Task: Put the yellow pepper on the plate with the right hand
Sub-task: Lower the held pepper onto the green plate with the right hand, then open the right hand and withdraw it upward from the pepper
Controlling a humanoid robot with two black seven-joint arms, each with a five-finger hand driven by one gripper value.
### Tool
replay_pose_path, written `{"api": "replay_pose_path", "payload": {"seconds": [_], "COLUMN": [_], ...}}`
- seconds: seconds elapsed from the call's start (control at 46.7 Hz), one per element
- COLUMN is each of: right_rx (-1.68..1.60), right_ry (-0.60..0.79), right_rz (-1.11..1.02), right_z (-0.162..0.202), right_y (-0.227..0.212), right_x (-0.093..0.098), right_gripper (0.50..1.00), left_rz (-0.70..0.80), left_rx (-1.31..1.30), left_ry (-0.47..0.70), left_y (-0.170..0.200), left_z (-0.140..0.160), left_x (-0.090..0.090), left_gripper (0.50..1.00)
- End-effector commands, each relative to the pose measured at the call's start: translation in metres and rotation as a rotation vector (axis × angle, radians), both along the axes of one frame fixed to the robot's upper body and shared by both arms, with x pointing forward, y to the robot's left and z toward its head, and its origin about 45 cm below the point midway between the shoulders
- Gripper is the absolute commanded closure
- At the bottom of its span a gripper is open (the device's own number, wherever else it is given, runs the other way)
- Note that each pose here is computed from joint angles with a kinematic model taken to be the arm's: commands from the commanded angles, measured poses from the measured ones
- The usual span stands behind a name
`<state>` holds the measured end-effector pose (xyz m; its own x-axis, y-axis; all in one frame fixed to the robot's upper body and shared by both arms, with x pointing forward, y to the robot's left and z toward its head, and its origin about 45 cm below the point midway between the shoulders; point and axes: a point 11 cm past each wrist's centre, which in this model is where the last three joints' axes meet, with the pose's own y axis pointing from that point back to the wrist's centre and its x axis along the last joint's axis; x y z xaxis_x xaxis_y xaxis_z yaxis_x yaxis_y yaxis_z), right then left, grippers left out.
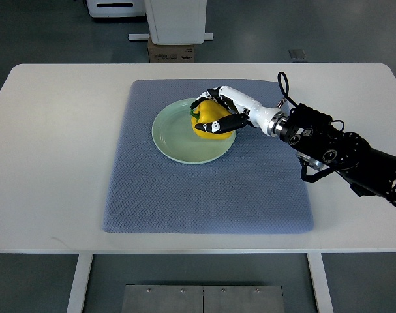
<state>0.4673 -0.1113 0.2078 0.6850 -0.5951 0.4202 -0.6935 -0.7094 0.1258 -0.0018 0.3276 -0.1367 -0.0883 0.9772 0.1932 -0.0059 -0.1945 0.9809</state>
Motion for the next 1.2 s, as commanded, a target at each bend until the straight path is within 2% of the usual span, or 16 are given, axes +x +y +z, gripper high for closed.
{"api": "replay_pose_path", "payload": {"seconds": [0.0,0.321,0.621,0.921,1.029,1.179], "right_rx": [0.029,0.039,0.113,0.133,0.193,0.457], "right_ry": [0.005,0.008,-0.024,-0.012,0.020,0.113], "right_rz": [-0.017,-0.024,-0.094,-0.149,-0.193,-0.346], "right_z": [0.002,0.003,0.022,0.013,0.006,0.012], "right_y": [0.000,0.000,-0.006,-0.019,-0.025,-0.042], "right_x": [0.001,0.002,0.015,0.016,0.014,0.022], "right_gripper": [0.513,0.500,0.500,0.500,0.500,0.500], "left_rz": [0.000,0.000,0.000,0.000,0.000,0.000], "left_rx": [0.000,0.000,0.000,0.000,0.000,0.000], "left_ry": [0.000,0.000,0.000,0.000,0.000,0.000], "left_y": [0.000,0.000,0.000,0.000,0.000,0.000], "left_z": [0.000,0.000,0.000,0.000,0.000,0.000], "left_x": [0.000,0.000,0.000,0.000,0.000,0.000], "left_gripper": [0.500,0.500,0.500,0.500,0.500,0.500]}}
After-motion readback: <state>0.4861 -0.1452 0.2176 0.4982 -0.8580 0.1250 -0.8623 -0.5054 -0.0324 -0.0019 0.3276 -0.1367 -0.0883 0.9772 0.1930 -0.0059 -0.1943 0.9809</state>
